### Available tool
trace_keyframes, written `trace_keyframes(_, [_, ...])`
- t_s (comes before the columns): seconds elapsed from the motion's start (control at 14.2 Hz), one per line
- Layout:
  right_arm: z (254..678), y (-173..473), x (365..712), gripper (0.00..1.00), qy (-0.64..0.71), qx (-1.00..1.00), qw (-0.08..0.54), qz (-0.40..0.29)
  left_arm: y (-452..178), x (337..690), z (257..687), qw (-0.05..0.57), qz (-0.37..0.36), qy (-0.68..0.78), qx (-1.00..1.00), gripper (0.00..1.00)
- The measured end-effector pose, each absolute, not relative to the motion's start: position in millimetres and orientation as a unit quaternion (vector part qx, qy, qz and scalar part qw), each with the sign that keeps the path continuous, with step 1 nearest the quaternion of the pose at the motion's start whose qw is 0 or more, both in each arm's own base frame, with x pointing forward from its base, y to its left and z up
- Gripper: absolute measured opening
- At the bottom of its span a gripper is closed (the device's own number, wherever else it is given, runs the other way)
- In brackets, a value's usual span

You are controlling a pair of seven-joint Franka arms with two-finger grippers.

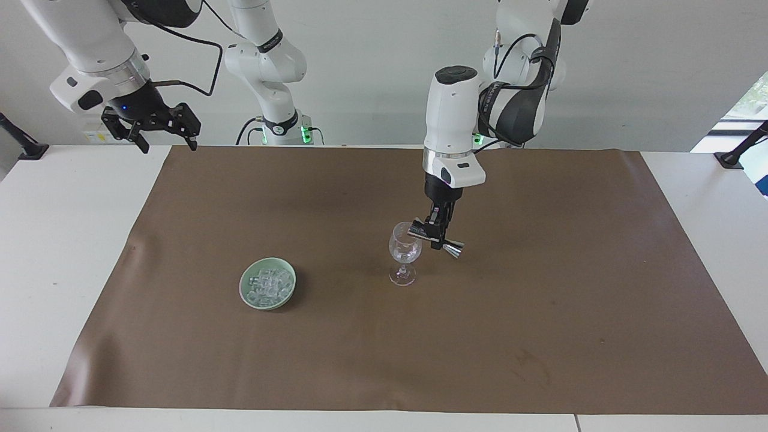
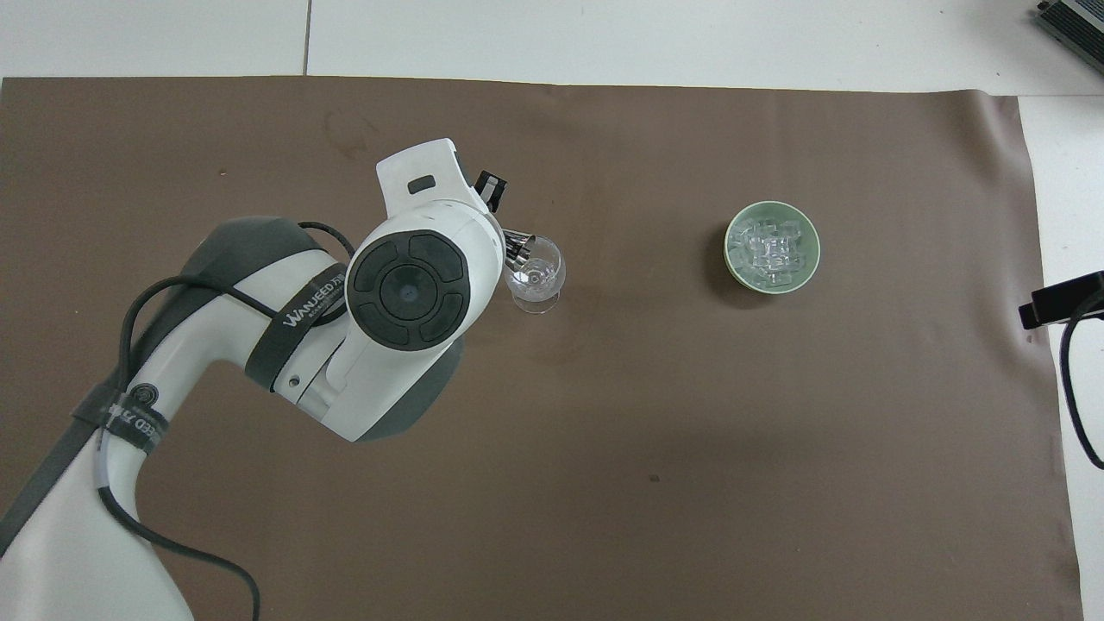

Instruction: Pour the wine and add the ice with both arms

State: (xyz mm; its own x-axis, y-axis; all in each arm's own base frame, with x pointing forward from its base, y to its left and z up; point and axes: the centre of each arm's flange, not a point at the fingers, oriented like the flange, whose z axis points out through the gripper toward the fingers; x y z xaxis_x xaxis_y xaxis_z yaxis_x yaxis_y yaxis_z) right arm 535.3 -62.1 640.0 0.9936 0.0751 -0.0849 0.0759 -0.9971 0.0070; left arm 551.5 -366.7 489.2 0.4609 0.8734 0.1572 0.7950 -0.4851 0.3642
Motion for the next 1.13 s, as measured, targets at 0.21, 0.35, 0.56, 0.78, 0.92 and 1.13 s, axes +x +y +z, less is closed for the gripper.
trace_keyframes(0.21, [640,-62,535,1.00,0.038,0.998,0.005,-0.042,-357,559,494,0.131,0.146,0.511,0.837,0.22])
trace_keyframes(0.35, [640,-62,535,1.00,0.038,0.998,0.005,-0.042,-346,566,500,0.151,0.108,0.535,0.825,0.22])
trace_keyframes(0.56, [640,-62,535,1.00,0.038,0.998,0.005,-0.042,-324,576,507,0.176,0.057,0.571,0.800,0.22])
trace_keyframes(0.78, [640,-62,535,1.00,0.038,0.998,0.005,-0.042,-298,585,510,0.193,-0.002,0.601,0.776,0.22])
trace_keyframes(0.92, [640,-62,535,1.00,0.038,0.998,0.005,-0.042,-278,592,509,0.201,-0.041,0.611,0.764,0.22])
trace_keyframes(1.13, [640,-59,537,1.00,0.041,0.998,0.005,-0.037,-241,603,505,0.214,-0.100,0.630,0.740,0.22])
